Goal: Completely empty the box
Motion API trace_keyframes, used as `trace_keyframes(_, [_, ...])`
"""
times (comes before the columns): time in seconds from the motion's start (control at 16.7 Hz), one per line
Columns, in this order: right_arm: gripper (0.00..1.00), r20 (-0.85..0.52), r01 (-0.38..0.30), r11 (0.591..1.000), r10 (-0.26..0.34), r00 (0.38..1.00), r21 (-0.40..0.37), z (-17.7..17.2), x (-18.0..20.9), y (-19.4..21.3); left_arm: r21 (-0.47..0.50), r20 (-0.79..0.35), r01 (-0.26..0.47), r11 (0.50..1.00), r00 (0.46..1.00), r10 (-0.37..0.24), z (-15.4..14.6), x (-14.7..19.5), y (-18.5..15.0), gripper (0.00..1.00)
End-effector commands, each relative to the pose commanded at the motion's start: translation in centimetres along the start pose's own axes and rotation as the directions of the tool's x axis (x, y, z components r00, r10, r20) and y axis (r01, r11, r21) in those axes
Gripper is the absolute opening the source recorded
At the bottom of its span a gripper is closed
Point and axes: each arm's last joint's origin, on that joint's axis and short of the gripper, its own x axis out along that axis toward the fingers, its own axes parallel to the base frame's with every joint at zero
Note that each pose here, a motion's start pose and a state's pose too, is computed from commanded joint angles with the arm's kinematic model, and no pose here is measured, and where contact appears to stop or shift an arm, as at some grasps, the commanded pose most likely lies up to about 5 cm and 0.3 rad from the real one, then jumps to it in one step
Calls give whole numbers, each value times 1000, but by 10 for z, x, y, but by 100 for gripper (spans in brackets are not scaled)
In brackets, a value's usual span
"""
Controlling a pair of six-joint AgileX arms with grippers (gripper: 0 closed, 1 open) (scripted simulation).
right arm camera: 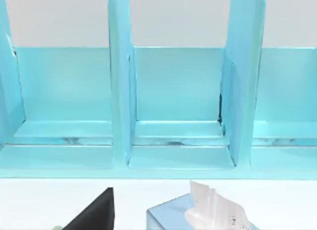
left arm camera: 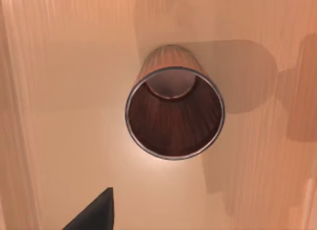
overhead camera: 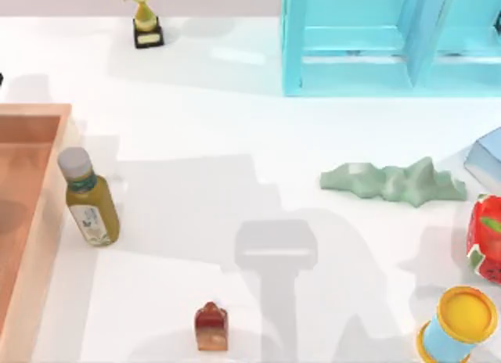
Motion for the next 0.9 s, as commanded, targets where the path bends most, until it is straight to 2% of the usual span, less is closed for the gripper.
trace_keyframes(0.24, [100,0,0,1000,0,1000,0,0,0,0,-3,-7,3,1000,1000,-3,2,18,1,100])
trace_keyframes(0.72, [100,0,0,1000,0,1000,0,0,0,0,-6,-9,0,1000,1000,0,0,95,4,100])
trace_keyframes(0.9, [100,0,0,1000,0,1000,0,0,0,0,-3,-8,3,1000,1000,-3,-1,102,1,100])
